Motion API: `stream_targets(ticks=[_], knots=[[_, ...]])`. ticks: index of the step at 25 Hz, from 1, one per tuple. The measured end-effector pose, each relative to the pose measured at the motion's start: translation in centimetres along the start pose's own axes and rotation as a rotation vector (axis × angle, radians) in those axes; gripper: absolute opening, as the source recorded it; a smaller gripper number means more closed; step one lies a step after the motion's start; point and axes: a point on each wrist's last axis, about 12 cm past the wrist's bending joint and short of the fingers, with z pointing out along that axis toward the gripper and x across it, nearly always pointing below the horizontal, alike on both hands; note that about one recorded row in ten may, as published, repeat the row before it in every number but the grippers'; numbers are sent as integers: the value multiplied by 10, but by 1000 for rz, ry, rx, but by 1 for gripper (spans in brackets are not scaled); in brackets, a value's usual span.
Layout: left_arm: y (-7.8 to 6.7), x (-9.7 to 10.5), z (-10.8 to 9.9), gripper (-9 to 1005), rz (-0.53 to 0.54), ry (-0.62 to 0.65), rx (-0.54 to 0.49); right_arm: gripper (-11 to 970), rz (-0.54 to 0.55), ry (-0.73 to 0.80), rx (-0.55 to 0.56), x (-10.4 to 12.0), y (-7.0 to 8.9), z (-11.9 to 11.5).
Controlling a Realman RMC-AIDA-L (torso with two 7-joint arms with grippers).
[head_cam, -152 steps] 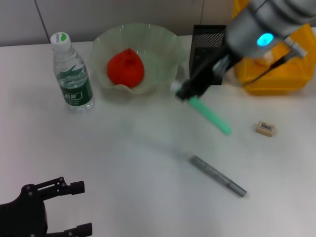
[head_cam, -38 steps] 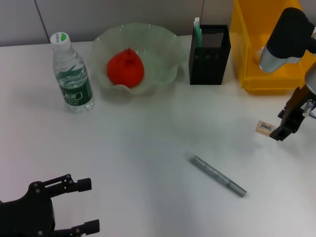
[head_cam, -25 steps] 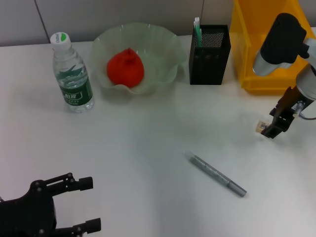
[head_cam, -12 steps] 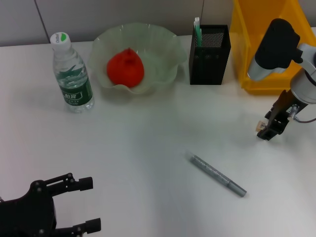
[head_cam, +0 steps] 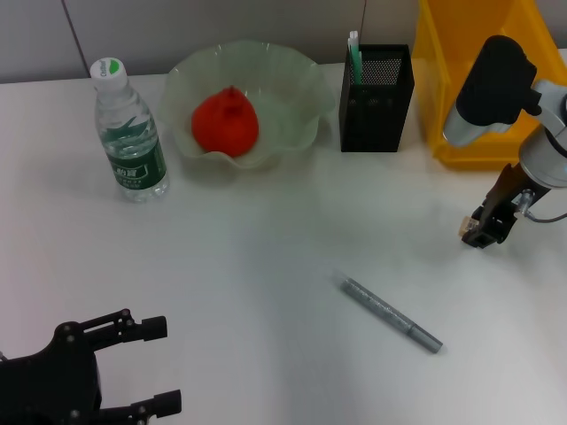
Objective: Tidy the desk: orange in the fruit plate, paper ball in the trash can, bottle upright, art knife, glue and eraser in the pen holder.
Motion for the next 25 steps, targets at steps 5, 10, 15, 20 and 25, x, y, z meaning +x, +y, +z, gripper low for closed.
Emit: stream_targets(ticks=[5, 10, 15, 20, 25], knots=[[-1, 1, 0, 802, -2, 0, -1, 355, 7, -11, -4, -1, 0, -2], [-1, 1, -1, 802, -2, 0, -2, 300, 6, -6, -6, -1, 1, -1], [-1, 1, -1, 802, -3, -1, -3, 258, 11, -12, -4, -2, 0, -7], [-1, 1, -1, 802, -2, -1, -3, 256, 24, -68, 54, -9, -7, -34], [0, 0, 0, 802, -1, -2, -2, 256, 25, -193, 93, -25, -8, -66]])
